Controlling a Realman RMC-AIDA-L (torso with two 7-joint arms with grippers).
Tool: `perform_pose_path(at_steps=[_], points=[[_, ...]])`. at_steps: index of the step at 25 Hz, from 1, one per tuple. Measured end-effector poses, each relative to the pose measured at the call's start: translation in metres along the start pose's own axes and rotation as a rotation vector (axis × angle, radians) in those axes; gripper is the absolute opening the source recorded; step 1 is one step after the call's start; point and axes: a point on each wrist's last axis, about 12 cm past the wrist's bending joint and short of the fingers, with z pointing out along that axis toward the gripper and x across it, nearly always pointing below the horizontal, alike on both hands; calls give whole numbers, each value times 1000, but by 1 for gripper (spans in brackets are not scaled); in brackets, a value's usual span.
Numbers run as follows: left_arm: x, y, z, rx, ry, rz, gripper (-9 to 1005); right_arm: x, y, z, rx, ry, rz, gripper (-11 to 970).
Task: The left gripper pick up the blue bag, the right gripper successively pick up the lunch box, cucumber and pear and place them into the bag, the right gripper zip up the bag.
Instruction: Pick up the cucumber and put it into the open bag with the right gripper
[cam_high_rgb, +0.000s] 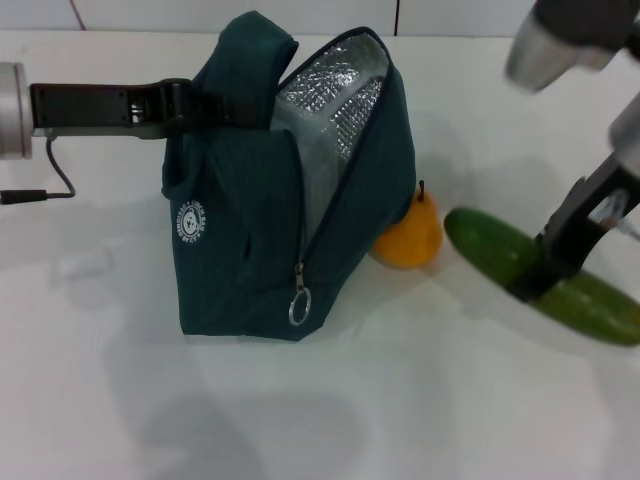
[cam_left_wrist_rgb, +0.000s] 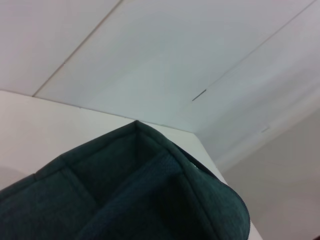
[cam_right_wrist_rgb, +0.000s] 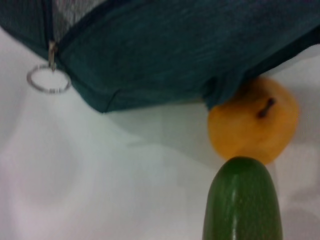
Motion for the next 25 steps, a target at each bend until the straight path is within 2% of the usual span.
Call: perform_pose_path(at_steps=[5, 10, 15, 20, 25], points=[[0, 0, -1, -1, -2, 1, 33, 15, -14, -34, 15, -135, 73, 600], [0, 1, -1, -1, -2, 1, 33, 34, -26, -70, -24, -361, 126, 600], [0, 0, 1, 4, -1, 4, 33, 47, -31, -92, -87, -625, 97, 599], [-1, -1, 2, 9, 0, 4, 33, 46, -34, -90, -66, -808, 18, 599], [-2, -3, 6, 17, 5, 11, 33, 33, -33, -67, -86, -930, -87, 599]])
